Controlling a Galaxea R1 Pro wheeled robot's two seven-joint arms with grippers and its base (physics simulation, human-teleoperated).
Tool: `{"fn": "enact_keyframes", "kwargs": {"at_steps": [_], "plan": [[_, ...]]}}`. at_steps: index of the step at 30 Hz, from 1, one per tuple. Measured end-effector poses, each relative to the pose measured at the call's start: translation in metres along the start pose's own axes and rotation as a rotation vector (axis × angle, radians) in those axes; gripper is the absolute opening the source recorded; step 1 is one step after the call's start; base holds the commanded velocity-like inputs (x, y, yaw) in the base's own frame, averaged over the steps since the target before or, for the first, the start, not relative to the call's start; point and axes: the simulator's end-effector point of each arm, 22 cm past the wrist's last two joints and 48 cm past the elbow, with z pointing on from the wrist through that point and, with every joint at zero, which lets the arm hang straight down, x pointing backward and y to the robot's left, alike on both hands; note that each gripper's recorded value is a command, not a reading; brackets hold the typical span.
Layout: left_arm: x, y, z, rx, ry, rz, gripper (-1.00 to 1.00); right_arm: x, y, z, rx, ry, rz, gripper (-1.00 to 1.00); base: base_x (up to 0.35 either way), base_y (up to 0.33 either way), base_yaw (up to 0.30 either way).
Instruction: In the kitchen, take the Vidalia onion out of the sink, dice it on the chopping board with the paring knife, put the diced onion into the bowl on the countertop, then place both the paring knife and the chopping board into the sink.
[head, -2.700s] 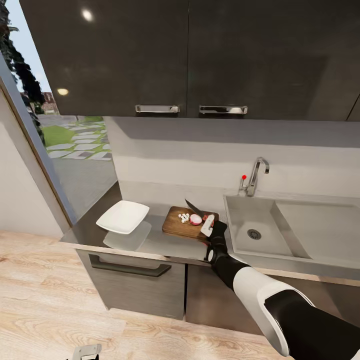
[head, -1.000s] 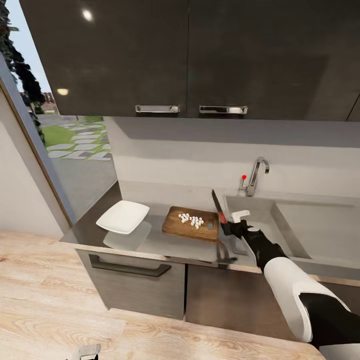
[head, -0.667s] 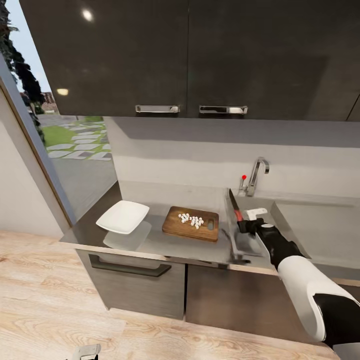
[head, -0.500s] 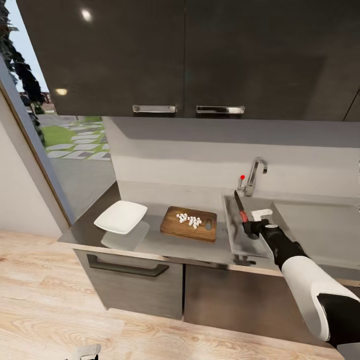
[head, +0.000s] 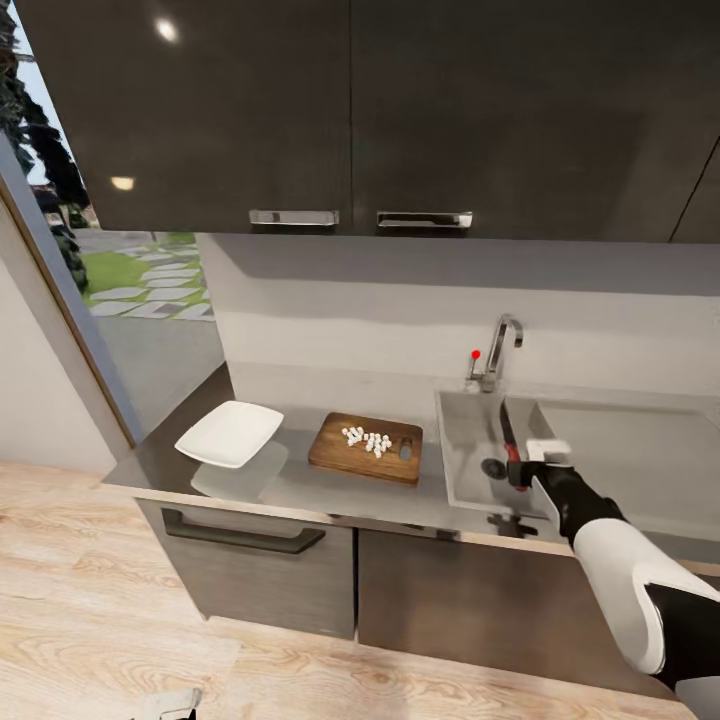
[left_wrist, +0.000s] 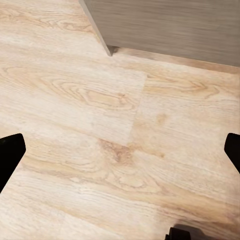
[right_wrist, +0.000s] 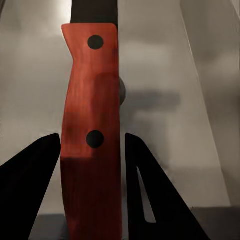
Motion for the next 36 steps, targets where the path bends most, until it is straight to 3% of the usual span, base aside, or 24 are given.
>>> {"fn": "enact_keyframes", "kwargs": {"at_steps": [16,20,31,34,36], "plan": [[0.0,0.0,0.0,0.0,0.002,0.0,1.0,0.017,0.007,0.002,-0.01,0.037,0.0,-1.0,0.093,0.0,-0.004],[0.015,0.0,-0.001,0.003,0.073,0.01,1.0,0.022,0.007,0.001,-0.012,0.063,0.001,-1.0,0.001,0.0,-0.163],[0.017,0.001,-0.002,0.002,0.09,0.011,1.0,0.018,0.011,-0.003,-0.018,0.061,0.002,-1.0,0.0,0.0,-0.151],[0.034,0.016,-0.004,-0.011,0.142,0.023,1.0,0.018,0.014,-0.004,-0.022,0.06,0.002,-1.0,0.0,0.0,-0.008],[0.065,0.019,-0.013,-0.001,0.193,0.034,1.0,0.018,0.015,-0.004,-0.023,0.06,0.002,-1.0,0.0,0.0,-0.002]]}}
